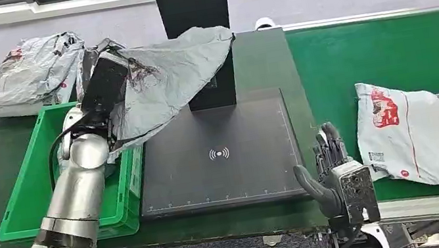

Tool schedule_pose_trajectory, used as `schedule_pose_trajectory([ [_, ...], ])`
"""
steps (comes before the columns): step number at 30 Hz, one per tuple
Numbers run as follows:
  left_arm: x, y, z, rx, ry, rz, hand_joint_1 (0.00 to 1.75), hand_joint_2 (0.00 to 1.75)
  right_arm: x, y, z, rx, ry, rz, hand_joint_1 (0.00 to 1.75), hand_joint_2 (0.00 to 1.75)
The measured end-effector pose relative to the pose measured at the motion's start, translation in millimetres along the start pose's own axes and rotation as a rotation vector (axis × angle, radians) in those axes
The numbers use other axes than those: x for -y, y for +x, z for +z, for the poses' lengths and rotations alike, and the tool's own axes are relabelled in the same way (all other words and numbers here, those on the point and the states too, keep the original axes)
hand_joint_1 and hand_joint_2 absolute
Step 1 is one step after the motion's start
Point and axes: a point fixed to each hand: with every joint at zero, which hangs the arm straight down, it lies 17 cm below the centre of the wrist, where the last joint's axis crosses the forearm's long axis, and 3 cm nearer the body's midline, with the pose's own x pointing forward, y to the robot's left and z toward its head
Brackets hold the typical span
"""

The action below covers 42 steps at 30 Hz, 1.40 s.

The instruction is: Moved the parcel from conveyor to table for the left to box.

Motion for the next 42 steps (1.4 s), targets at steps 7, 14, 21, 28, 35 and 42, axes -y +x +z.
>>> schedule_pose_trajectory([
  [7, -30, 4, 1, 0.015, 0.128, -0.115, 1.75, 1.75, 3, 0, 2, 0.009, -0.013, 0.006, 0.00, 1.75],
  [14, -107, -35, 12, -0.096, 0.338, -0.483, 1.75, 1.75, 2, -2, 3, 0.009, -0.009, 0.007, 0.00, 1.75],
  [21, -128, -64, 21, -0.161, 0.355, -0.526, 1.75, 1.75, 1, -5, 3, 0.004, -0.004, 0.007, 0.00, 1.75],
  [28, -185, -133, 53, -0.367, 0.408, -0.767, 1.75, 1.75, -5, -7, 1, 0.005, 0.028, -0.001, 0.00, 1.75],
  [35, -201, -214, 108, -0.594, 0.288, -0.905, 1.75, 1.75, -10, -9, -9, 0.015, 0.051, 0.003, 0.00, 1.75],
  [42, -200, -250, 141, -0.724, 0.208, -0.927, 1.75, 1.75, -13, -13, -11, 0.011, 0.063, 0.005, 0.00, 1.75],
])
